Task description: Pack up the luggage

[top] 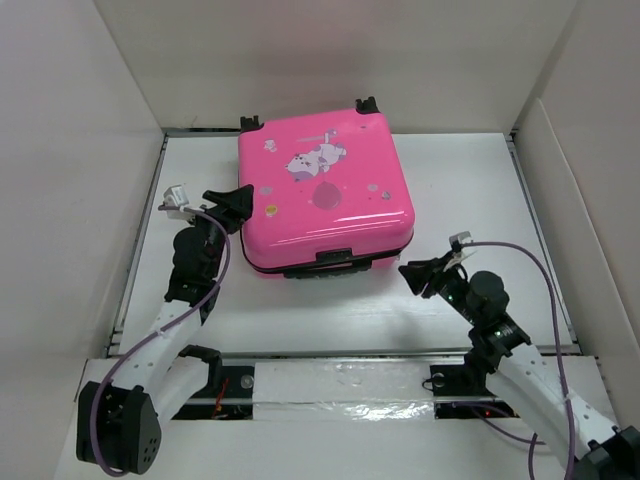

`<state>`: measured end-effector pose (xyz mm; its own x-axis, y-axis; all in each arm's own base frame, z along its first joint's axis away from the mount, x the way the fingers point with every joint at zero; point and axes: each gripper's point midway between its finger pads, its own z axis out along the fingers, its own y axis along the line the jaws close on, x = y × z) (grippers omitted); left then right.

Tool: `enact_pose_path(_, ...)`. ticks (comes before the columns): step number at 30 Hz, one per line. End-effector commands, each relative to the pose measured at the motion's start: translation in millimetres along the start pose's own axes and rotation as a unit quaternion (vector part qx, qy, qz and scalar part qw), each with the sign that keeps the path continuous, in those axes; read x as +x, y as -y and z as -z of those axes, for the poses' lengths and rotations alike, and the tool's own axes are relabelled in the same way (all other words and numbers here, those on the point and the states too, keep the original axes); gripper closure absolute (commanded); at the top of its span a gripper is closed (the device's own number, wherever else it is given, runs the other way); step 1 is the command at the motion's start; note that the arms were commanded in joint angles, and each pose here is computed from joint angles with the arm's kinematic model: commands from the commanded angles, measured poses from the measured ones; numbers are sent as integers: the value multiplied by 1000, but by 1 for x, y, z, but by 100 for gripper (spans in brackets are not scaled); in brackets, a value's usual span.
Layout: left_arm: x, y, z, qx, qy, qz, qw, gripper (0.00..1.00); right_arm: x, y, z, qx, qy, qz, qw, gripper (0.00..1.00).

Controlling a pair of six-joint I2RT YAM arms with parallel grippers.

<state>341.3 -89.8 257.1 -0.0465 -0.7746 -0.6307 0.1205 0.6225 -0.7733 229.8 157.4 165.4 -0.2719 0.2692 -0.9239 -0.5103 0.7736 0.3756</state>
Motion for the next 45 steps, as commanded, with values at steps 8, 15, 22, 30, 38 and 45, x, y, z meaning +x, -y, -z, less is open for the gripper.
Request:
enact_pose_path(8, -22, -24, -5, -60, 52, -19, 997, 31, -9, 14, -47, 27, -5, 21, 999, 54)
enact_pose_path(15, -13, -56, 0, -93, 39, -39, 994, 31, -3, 29, -60, 65, -4, 32, 997, 51)
enact_pose_path(22, 7, -81, 7, -118, 11, -61, 991, 32, -8, 31, -64, 65, 20, 41, 997, 51)
enact_pose_path(30, 44, -112, 19, -144, -50, -65, 986, 36, -27, 25, -68, 56, 65, 48, 995, 78)
enact_pose_path(38, 73, -108, 29, -118, -98, -63, 986, 51, -23, 10, -73, 41, 69, 42, 996, 100)
enact_pose_path(45, 121, -103, 40, -91, -159, -39, 982, 58, 21, -37, -73, 7, -26, 37, 999, 100)
